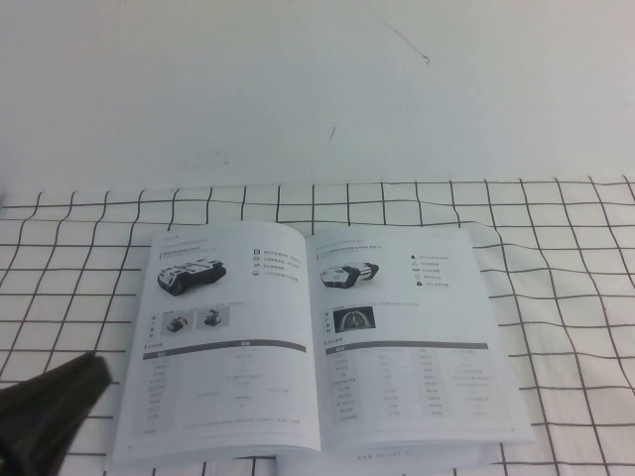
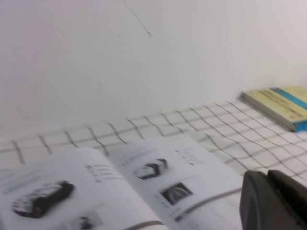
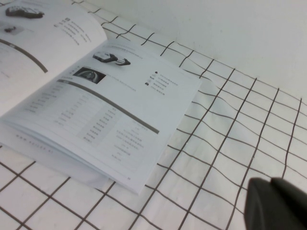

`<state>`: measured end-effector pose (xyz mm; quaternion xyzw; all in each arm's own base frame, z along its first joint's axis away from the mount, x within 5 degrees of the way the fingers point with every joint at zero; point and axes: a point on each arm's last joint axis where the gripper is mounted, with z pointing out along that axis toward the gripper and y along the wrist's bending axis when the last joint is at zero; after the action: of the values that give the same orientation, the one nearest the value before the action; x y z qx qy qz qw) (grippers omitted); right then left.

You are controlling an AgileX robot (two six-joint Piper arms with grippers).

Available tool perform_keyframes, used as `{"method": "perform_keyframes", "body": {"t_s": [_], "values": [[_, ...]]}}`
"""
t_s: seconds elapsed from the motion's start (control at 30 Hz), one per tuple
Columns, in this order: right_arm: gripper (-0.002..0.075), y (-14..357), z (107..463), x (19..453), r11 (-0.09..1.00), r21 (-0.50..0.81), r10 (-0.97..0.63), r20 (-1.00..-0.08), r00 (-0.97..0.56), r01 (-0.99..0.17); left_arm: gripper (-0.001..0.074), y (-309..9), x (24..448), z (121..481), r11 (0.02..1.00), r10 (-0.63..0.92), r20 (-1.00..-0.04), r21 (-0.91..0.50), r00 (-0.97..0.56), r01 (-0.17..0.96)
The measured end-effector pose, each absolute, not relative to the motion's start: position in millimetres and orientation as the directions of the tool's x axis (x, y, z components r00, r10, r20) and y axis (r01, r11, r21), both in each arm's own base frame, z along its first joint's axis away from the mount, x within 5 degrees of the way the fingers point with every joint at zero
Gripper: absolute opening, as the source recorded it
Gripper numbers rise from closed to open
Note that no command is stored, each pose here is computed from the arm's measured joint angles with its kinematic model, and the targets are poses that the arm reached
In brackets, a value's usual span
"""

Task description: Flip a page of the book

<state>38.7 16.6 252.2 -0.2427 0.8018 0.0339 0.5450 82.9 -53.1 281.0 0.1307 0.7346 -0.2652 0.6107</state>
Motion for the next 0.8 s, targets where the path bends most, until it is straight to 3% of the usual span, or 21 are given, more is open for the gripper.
{"method": "perform_keyframes", "body": {"t_s": [0.2,0.3,0.6,0.8], "values": [[0.0,16.6,252.2,38.7,0.88,-0.21,-0.352,-0.89,-0.288,-0.426,-0.0002,-28.3,55.9,245.2,0.924,-0.017,-1.0,-0.01,0.014,0.382],[0.0,16.6,252.2,38.7,0.88,-0.21,-0.352,-0.89,-0.288,-0.426,-0.0002,-23.7,50.7,224.6,0.944,0.028,-0.998,0.044,0.056,0.328],[0.0,16.6,251.7,38.8,0.88,-0.21,-0.353,-0.89,-0.29,-0.426,-0.0002,-15.8,54.8,199.2,0.966,0.118,-0.992,0.124,0.038,0.227],[0.0,16.6,251.8,38.8,0.88,-0.21,-0.352,-0.89,-0.289,-0.426,-0.0002,-13.1,54.8,188.9,0.979,0.039,-0.995,0.018,-0.097,0.204]]}}
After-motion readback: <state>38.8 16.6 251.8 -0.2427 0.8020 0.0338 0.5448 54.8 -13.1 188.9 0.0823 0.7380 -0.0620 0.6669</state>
